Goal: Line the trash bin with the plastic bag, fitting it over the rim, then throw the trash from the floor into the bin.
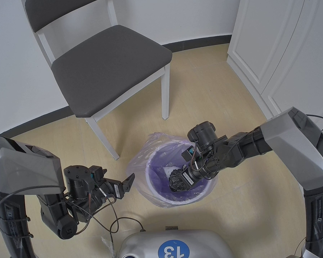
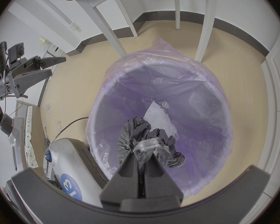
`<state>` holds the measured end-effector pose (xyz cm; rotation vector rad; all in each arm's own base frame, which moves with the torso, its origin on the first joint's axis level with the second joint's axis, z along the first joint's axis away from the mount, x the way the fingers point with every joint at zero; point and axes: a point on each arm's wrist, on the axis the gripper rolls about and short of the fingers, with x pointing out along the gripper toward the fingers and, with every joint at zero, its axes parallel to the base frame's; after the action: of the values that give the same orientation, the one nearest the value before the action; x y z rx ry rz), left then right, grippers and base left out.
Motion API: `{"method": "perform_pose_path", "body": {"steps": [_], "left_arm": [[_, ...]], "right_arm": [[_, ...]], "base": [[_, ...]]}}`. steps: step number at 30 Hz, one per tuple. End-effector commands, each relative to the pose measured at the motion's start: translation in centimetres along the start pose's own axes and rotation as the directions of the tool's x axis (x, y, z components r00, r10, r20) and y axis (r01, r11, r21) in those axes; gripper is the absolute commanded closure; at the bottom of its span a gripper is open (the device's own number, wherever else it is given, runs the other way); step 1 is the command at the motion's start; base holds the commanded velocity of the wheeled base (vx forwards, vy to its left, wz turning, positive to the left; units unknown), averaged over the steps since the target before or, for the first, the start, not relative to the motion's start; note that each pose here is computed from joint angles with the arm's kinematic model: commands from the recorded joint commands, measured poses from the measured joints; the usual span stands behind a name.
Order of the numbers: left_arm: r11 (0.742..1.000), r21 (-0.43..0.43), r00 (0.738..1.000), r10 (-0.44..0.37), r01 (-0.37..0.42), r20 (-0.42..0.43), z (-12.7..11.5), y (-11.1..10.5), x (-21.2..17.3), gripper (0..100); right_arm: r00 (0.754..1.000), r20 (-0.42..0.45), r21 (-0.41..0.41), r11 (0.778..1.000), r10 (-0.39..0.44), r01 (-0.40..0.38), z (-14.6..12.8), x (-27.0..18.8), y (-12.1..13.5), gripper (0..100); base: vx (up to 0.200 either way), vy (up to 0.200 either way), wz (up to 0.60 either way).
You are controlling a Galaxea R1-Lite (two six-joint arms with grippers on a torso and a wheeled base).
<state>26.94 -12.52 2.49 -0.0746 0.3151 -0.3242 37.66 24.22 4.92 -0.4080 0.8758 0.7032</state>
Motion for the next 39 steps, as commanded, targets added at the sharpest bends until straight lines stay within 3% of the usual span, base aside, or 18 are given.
{"method": "perform_pose_path", "body": {"steps": [1, 5, 14, 21, 25, 28, 33, 39], "left_arm": [[1.000, -0.002, 1.000, -0.002, 0.002, 0.014, 0.1, 0.0, 0.0, 0], [1.000, -0.001, 1.000, -0.003, 0.003, 0.014, 0.1, -0.1, 0.1, 0], [1.000, 0.001, 1.000, -0.008, 0.008, 0.016, -0.4, -0.3, 1.4, 0], [1.000, 0.008, 0.998, -0.020, 0.020, 0.055, -0.7, -0.6, 4.3, 0], [1.000, 0.004, 1.000, 0.019, -0.019, 0.024, -2.3, 0.6, 7.0, 0], [0.996, -0.013, 0.996, 0.084, -0.084, 0.007, -3.0, 3.0, 9.4, 0], [0.989, -0.038, 0.989, 0.145, -0.144, 0.035, -2.8, 5.9, 11.4, 0], [0.989, -0.037, 0.990, 0.143, -0.144, -0.013, -4.5, 6.7, 12.9, 0]], "right_arm": [[1.000, -0.003, -0.003, 1.000, 0.001, -0.001, -0.1, 0.4, 0.0, 0], [1.000, 0.003, 0.001, 1.000, -0.001, 0.001, 0.0, 0.1, -0.1, 0], [0.994, 0.109, 0.010, 1.000, -0.028, 0.027, 1.9, -5.1, -0.4, 0], [0.986, 0.132, 0.084, 0.992, -0.102, 0.091, 0.1, -10.1, -3.6, 0], [0.982, 0.109, 0.151, 0.979, -0.156, 0.139, -1.9, -10.9, -6.2, 0], [0.976, 0.097, 0.197, 0.965, -0.197, 0.176, -4.0, -10.1, -8.1, 0], [0.964, 0.089, 0.212, 0.950, -0.251, 0.228, -5.7, -7.6, -8.6, 0], [0.966, 0.051, 0.216, 0.948, -0.252, 0.236, -7.7, -4.7, -8.6, 0]], "base": [[0.000, 0.000, 0.00], [0.000, 0.000, 0.00], [0.000, 0.000, 0.00], [0.000, 0.000, 0.00], [0.000, 0.000, 0.00], [0.000, 0.000, 0.00], [0.000, 0.000, 0.00], [0.000, 0.000, 0.00]]}}
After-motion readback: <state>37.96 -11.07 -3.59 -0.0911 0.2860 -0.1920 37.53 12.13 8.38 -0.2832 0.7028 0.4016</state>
